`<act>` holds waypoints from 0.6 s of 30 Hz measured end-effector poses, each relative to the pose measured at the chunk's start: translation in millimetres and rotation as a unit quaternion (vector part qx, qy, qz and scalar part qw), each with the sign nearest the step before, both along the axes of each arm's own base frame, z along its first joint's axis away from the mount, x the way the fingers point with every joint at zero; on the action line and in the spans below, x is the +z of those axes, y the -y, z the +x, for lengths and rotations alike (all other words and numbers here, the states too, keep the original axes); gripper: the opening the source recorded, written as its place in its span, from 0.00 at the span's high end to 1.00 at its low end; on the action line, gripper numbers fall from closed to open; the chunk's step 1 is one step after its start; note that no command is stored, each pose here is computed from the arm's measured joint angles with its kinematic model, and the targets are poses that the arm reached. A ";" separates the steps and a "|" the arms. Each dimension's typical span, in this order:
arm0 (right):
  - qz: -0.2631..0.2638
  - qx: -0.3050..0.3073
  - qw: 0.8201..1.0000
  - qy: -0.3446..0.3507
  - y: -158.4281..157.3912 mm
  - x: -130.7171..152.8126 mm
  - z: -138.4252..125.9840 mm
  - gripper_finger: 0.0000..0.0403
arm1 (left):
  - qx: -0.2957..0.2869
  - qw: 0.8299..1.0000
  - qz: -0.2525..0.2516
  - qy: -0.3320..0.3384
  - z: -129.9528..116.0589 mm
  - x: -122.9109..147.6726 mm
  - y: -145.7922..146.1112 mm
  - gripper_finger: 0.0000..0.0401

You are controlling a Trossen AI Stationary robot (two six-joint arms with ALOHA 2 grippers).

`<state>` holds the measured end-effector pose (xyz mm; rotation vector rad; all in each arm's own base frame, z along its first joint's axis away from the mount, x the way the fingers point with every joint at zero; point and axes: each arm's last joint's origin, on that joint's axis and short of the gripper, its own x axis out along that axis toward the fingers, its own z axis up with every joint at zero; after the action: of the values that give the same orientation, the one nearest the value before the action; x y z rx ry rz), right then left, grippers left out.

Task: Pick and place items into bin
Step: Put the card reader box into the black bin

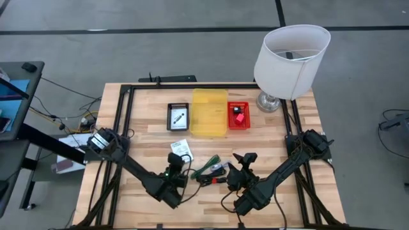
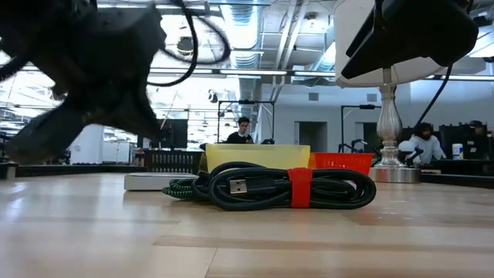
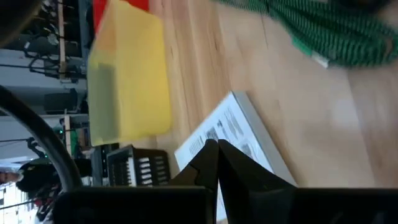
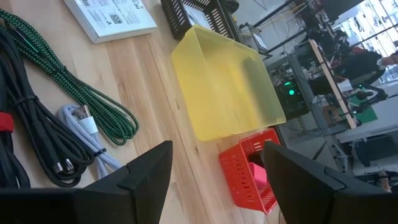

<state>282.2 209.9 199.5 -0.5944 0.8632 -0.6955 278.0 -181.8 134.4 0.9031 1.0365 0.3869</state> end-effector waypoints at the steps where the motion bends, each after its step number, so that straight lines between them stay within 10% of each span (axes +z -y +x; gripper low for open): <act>1: 0.000 0.000 1.000 0.000 0.0 0.0 0.0 0.39 | -0.001 1.000 0.001 0.003 0.4 1.8 1.1 0.99; 18: 0.000 0.000 1.000 0.000 0.0 0.0 0.0 0.39 | 0.023 0.997 -0.074 -0.021 5.6 3.7 0.4 0.97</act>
<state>282.2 209.9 199.5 -0.5939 0.8632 -0.6956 283.6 -182.2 138.1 0.7574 1.1108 0.3260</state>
